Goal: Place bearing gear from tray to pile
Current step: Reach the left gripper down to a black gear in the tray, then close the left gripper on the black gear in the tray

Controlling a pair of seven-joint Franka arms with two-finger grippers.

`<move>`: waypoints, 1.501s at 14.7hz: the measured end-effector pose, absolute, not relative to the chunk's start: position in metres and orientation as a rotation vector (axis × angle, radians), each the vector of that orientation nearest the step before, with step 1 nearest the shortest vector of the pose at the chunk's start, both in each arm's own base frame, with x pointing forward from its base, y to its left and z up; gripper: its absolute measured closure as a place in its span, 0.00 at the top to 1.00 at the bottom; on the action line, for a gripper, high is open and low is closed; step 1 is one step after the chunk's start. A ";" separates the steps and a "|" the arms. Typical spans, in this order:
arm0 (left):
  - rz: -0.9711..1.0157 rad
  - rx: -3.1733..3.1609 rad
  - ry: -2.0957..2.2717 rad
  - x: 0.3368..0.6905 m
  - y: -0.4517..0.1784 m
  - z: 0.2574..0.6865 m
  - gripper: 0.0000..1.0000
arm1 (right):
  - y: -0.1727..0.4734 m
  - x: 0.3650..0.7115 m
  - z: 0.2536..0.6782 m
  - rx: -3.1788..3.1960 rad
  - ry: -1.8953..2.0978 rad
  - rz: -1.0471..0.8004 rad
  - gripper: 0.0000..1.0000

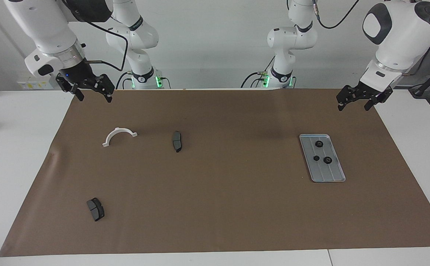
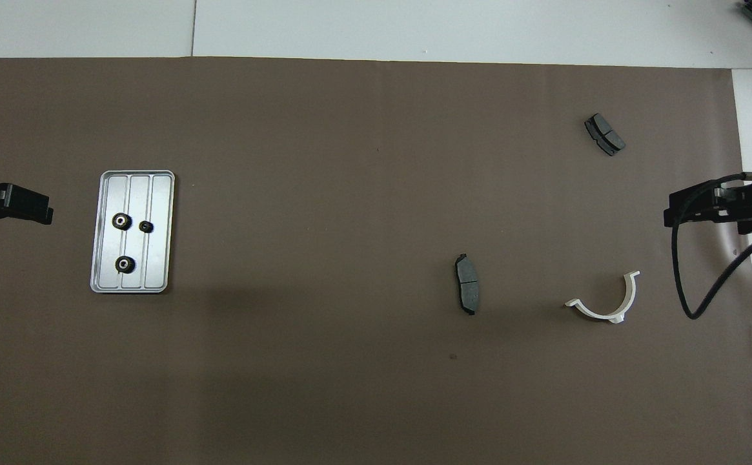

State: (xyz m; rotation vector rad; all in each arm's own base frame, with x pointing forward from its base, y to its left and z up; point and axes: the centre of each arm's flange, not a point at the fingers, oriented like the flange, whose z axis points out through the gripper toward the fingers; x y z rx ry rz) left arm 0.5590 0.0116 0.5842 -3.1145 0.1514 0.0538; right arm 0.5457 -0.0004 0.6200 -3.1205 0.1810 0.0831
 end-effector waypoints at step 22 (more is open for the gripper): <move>-0.117 -3.114 0.133 0.527 0.023 0.395 1.00 | 0.000 0.546 0.620 -3.120 0.181 0.083 1.00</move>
